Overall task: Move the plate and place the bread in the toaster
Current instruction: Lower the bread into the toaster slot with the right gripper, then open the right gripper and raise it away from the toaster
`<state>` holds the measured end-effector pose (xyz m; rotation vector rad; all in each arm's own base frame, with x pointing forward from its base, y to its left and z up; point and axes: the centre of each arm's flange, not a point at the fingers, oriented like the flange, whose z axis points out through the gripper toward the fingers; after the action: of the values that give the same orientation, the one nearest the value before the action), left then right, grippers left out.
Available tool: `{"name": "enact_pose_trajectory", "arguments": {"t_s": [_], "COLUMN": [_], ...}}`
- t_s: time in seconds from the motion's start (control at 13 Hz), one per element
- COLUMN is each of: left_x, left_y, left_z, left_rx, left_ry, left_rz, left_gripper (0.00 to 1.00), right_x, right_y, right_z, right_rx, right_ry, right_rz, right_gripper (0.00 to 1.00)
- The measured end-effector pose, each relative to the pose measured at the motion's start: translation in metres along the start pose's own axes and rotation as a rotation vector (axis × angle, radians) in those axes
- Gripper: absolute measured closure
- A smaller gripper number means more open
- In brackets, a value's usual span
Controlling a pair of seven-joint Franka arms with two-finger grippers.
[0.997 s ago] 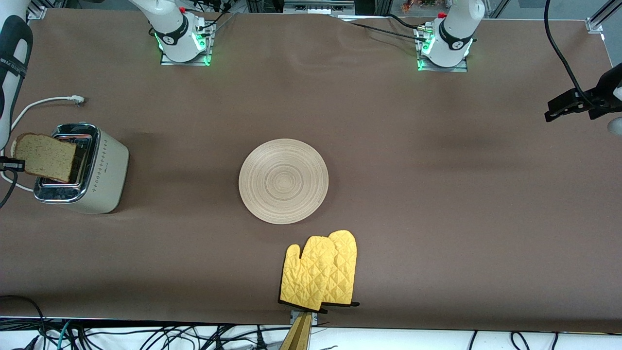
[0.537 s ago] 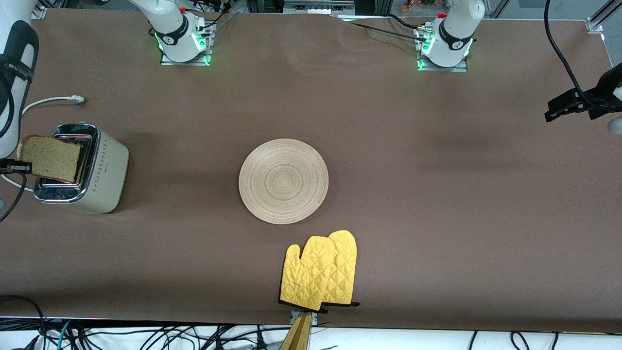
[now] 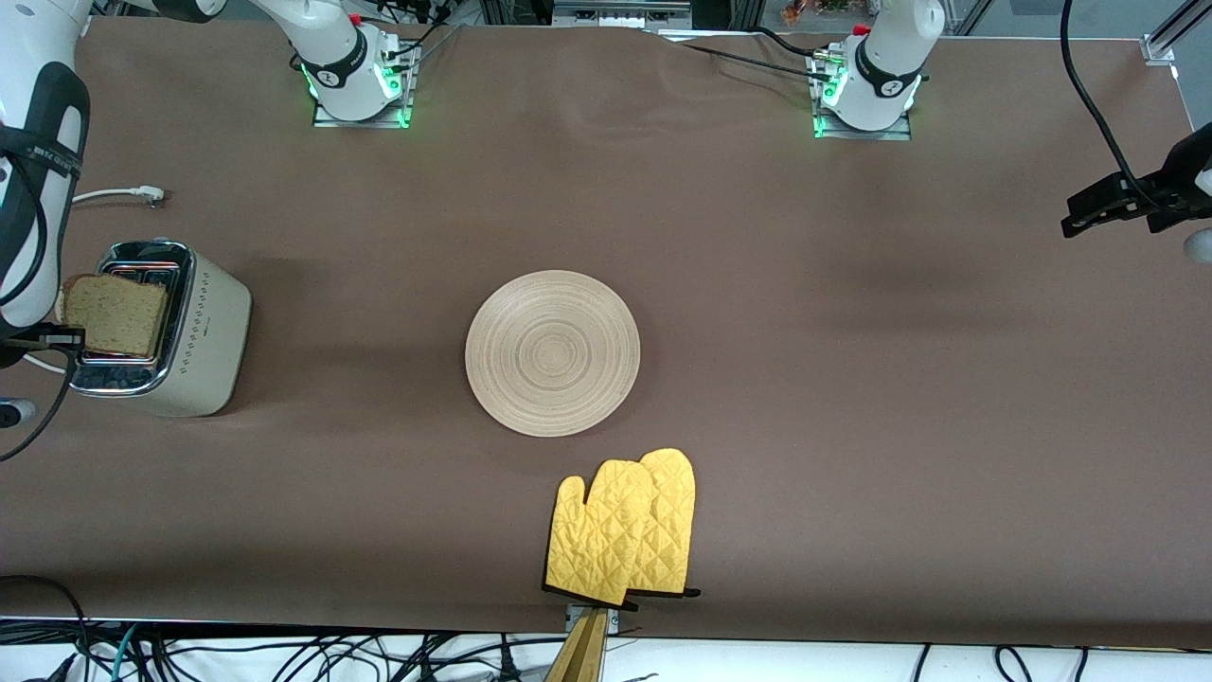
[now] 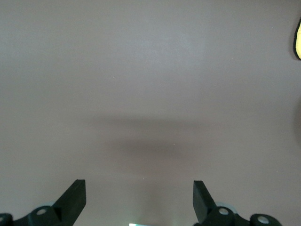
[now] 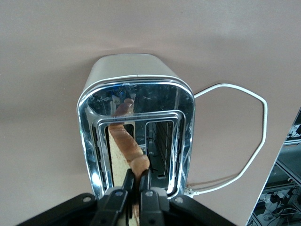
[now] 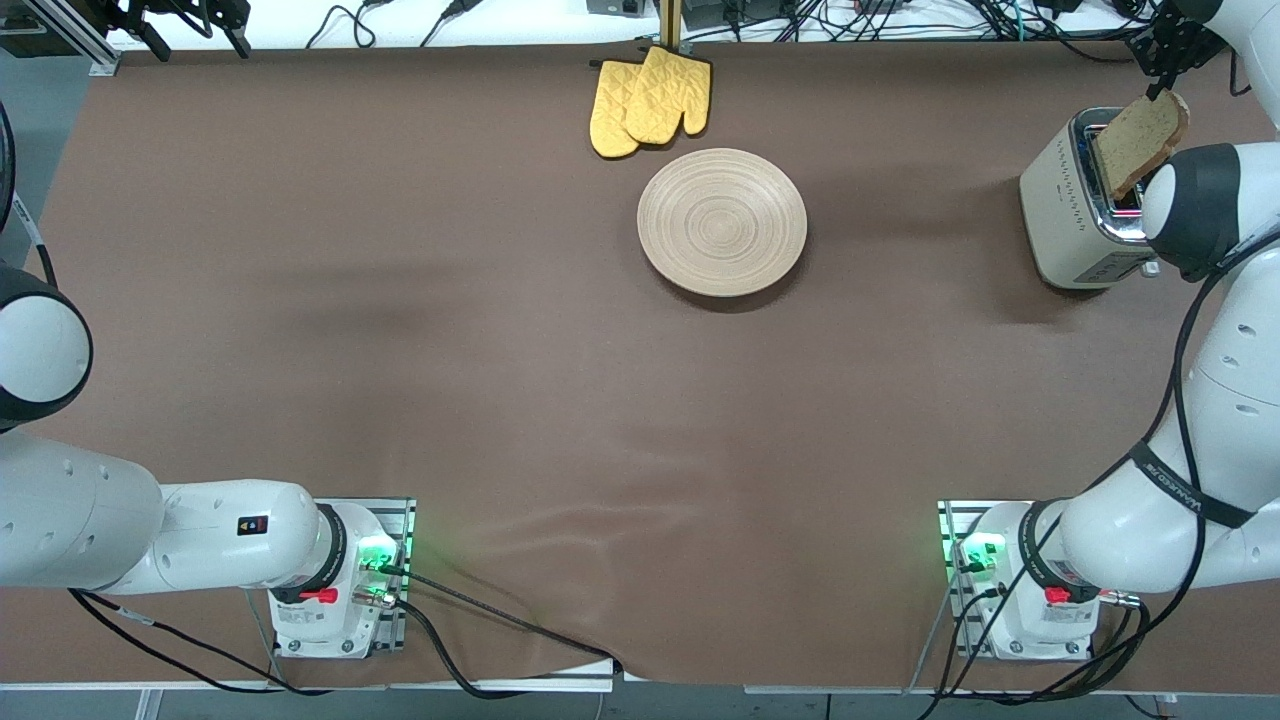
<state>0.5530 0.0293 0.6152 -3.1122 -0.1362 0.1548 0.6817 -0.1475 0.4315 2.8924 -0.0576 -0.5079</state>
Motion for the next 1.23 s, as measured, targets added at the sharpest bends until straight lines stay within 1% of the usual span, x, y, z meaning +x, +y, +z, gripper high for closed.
{"name": "enact_pose_trajectory", "arguments": {"t_s": [0.54, 0.61, 0.77, 0.92, 1.23], "left_x": [0.0, 0.0, 0.0, 0.0, 0.0], "left_y": [0.0, 0.0, 0.0, 0.0, 0.0], "left_z": [0.0, 0.0, 0.0, 0.0, 0.0], "left_rx": [0.0, 0.0, 0.0, 0.0, 0.0], "left_ry": [0.0, 0.0, 0.0, 0.0, 0.0], "left_rz": [0.0, 0.0, 0.0, 0.0, 0.0], "left_gripper": [0.0, 0.0, 0.0, 0.0, 0.0], "right_x": [0.013, 0.013, 0.014, 0.014, 0.015], "right_y": [0.003, 0.004, 0.005, 0.004, 0.003], "right_z": [0.016, 0.016, 0.016, 0.016, 0.016], "right_rx": [-0.014, -0.011, -0.005, 0.002, 0.005], "right_ry": [0.018, 0.02, 0.026, 0.031, 0.033], "right_rz": [0.003, 0.005, 0.007, 0.006, 0.004], "right_gripper": [0.93, 0.86, 0.67, 0.44, 0.04]}}
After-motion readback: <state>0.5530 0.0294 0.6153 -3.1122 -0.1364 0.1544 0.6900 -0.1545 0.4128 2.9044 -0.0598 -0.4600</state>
